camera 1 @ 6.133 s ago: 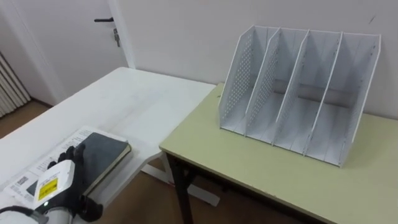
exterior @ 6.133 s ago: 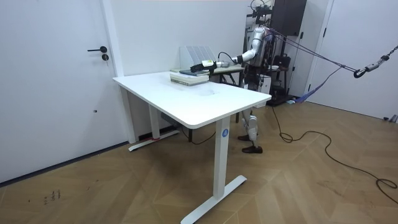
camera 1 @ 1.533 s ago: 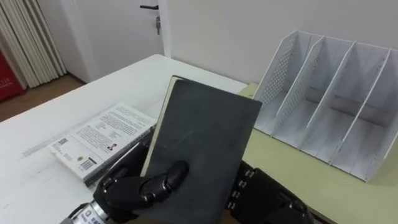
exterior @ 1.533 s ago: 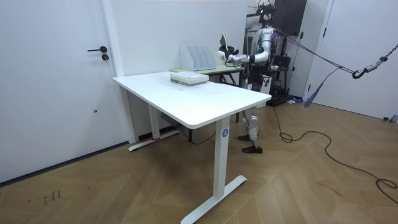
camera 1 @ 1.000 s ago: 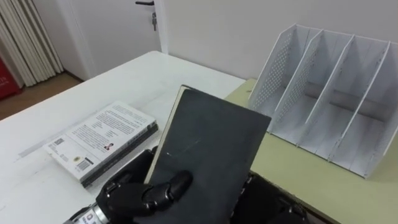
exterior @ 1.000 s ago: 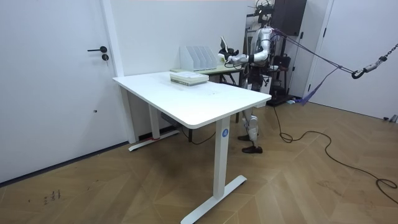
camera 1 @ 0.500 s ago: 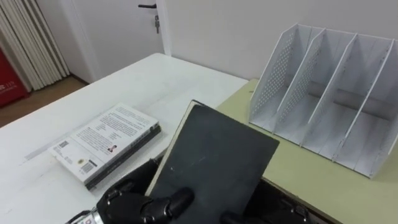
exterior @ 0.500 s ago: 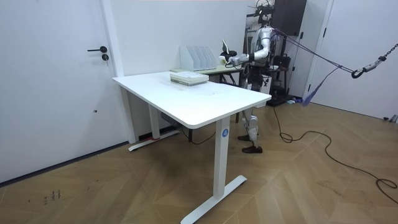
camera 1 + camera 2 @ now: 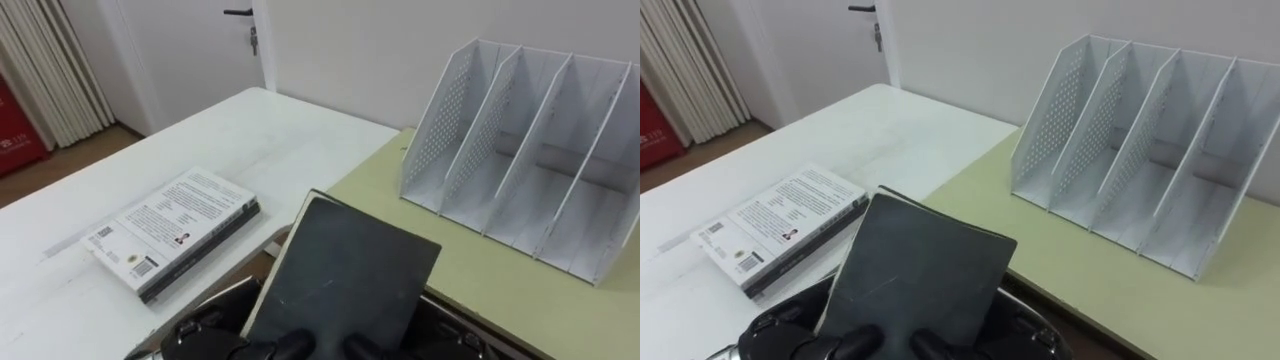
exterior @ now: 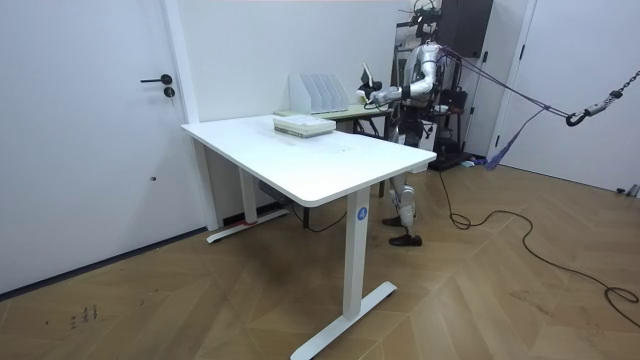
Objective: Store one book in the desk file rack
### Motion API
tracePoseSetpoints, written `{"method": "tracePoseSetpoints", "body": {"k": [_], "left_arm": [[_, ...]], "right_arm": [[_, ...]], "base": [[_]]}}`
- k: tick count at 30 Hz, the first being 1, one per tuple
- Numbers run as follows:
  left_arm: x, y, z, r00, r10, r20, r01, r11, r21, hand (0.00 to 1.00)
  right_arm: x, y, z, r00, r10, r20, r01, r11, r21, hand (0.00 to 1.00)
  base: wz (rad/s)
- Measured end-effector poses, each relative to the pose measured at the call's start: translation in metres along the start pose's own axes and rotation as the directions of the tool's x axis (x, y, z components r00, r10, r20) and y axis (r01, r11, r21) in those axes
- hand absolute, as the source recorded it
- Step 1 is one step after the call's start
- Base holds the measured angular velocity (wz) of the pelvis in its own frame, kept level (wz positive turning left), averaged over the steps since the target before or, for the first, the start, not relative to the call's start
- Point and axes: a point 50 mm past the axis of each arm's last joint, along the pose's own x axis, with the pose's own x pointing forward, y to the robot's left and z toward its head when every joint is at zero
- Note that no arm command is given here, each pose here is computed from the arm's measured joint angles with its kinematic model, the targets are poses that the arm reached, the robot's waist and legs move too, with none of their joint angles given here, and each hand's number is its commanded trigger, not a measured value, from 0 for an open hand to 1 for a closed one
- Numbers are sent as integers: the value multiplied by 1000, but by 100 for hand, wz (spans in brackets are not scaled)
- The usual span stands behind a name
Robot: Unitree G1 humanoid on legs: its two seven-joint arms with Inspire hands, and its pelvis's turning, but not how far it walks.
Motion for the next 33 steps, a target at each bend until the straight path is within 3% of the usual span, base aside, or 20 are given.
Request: {"method": "tracePoseSetpoints", "body": {"k": [2, 3, 4, 33], "left_arm": [[0, 0, 0, 1000, -2, 0, 2, 1000, -1, 96], [0, 0, 0, 1000, -2, -1, 2, 1000, -1, 52], [0, 0, 0, 1000, -2, -2, 2, 1000, -3, 0], [-6, 14, -1, 997, 79, -19, -79, 996, -28, 0]], "right_arm": [[0, 0, 0, 1000, 2, 1, -2, 1000, 2, 100], [0, 0, 0, 1000, 3, 1, -3, 1000, 2, 100], [0, 0, 0, 1000, 3, 1, -3, 1000, 2, 100], [-15, -1, -5, 999, -13, -48, 14, 1000, 15, 100]], "base": [[0], [0], [0], [0]]}}
